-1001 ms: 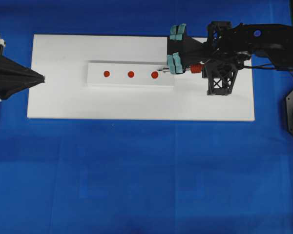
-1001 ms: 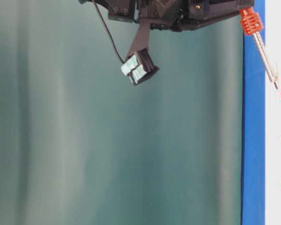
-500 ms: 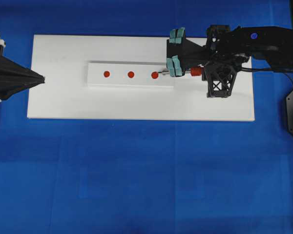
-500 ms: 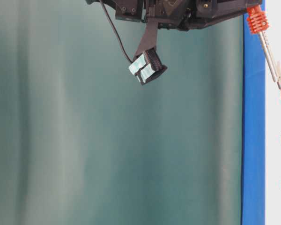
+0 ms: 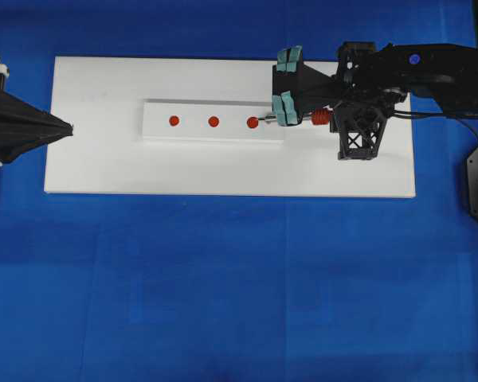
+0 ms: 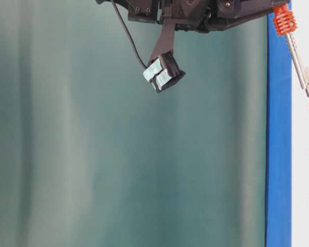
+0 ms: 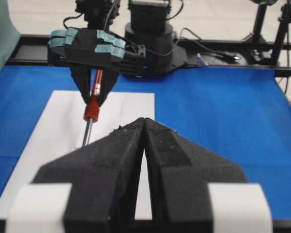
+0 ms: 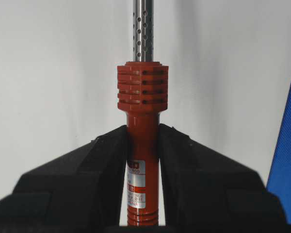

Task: Touch the tip of the soldering iron to the mark.
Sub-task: 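Lower the iron tip onto the right red dot and hold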

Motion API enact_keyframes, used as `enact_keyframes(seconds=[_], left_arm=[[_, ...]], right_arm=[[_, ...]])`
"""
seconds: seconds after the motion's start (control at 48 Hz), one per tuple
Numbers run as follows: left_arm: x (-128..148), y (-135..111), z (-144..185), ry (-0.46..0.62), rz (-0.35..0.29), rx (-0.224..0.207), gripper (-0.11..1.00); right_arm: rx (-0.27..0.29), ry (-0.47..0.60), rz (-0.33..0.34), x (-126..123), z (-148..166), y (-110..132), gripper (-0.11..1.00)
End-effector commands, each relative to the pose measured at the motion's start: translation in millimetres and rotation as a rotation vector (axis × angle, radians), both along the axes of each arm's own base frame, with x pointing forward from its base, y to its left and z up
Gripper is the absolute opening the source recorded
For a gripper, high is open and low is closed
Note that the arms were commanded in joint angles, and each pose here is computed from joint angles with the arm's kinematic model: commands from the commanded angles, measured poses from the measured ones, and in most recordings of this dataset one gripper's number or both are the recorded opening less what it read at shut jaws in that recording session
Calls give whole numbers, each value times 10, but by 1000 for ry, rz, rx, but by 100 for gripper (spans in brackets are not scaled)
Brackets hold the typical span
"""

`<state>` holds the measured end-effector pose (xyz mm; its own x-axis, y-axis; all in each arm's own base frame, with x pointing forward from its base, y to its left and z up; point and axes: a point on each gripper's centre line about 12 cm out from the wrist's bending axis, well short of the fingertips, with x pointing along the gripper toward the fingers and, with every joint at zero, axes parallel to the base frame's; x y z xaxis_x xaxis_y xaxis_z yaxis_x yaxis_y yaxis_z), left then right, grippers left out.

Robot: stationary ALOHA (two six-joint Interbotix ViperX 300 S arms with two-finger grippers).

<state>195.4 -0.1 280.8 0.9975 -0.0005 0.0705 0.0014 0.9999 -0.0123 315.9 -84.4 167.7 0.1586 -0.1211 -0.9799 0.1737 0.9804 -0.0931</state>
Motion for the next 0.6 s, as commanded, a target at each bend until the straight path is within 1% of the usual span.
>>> enact_keyframes(seconds=[0.0, 0.584], left_arm=[[12, 0, 51, -15, 0, 2, 2], [12, 0, 51, -15, 0, 2, 2]], right_arm=[[-3, -24, 5, 29, 66, 7, 6], [-2, -26, 6, 49, 69, 14, 6]])
